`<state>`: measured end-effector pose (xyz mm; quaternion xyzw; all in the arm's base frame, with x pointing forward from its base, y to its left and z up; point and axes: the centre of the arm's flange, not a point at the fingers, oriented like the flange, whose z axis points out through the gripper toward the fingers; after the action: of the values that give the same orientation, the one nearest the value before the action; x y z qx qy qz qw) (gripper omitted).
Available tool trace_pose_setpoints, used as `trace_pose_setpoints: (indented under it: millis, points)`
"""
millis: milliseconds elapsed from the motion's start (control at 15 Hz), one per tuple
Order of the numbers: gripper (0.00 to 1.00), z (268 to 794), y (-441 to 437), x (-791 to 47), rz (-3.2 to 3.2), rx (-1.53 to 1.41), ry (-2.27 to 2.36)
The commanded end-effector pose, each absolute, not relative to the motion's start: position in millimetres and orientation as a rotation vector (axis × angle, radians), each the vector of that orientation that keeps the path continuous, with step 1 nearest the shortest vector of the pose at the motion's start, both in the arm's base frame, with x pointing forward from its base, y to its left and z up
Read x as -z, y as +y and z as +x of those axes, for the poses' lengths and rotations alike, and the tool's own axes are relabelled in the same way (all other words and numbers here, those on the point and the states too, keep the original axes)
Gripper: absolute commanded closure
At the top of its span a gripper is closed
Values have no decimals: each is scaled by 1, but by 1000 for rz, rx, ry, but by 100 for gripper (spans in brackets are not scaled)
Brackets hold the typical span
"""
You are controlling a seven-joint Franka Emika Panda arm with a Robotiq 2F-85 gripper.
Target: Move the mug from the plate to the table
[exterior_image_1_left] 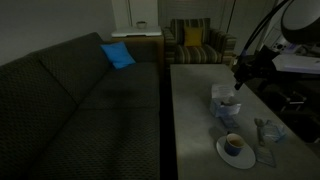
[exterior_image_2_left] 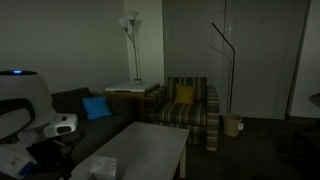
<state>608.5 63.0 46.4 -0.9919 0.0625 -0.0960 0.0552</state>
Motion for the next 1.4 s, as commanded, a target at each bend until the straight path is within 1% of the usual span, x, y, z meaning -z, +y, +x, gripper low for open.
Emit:
trace_pose_setpoints:
  millis: [0, 400, 467, 1333]
  points:
    - [0, 616, 77, -8, -2981, 281, 254]
    - [0, 631, 100, 49, -2972, 180, 227]
    - [0, 611, 95, 29, -2981, 212, 213]
    - [0, 621, 115, 68, -3069, 193, 180]
